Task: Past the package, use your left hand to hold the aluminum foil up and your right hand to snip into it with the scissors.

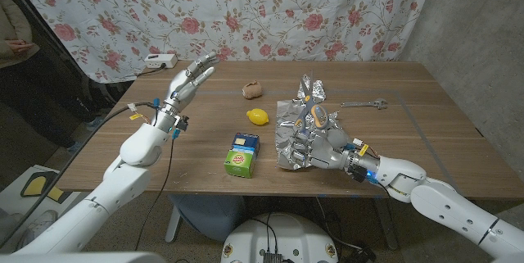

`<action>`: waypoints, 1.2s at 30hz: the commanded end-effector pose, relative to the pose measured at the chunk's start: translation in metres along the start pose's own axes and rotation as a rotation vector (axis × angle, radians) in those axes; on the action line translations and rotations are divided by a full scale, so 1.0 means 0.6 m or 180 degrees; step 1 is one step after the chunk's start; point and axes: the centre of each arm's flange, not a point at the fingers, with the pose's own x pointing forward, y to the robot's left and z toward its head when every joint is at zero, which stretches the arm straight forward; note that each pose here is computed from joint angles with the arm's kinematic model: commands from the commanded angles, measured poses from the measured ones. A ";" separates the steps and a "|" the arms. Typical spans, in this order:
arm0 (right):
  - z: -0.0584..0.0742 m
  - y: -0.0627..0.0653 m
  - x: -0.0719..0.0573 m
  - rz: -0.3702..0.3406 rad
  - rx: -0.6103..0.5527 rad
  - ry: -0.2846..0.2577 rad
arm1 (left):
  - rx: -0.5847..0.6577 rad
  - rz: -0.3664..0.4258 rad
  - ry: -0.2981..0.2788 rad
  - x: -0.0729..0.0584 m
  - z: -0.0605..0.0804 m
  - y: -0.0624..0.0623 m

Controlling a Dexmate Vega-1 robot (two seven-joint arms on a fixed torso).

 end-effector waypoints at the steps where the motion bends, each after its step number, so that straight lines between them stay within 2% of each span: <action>1: 0.008 -0.007 -0.011 -0.0015 -0.0099 -0.0003 | -0.0130 0.0061 0.0005 0.003 -0.004 -0.007; 4: 0.011 -0.010 -0.018 -0.0062 -0.0127 0.0027 | -0.0166 0.0072 0.0036 0.003 -0.007 -0.010; 11: 0.004 -0.008 -0.039 -0.0130 -0.0149 0.0129 | -0.0046 -0.0082 0.0088 0.007 -0.009 -0.018; 18: 0.014 -0.002 -0.055 -0.0181 -0.0213 0.0152 | 0.0066 -0.0251 0.0098 0.015 -0.013 -0.025; 28: 0.023 0.000 -0.058 -0.0183 -0.0190 0.0167 | 0.0144 -0.0411 0.0087 0.009 -0.025 -0.039; 36: 0.025 -0.001 -0.059 -0.0197 -0.0121 0.0169 | 0.0481 -0.0615 0.0037 -0.003 -0.012 -0.055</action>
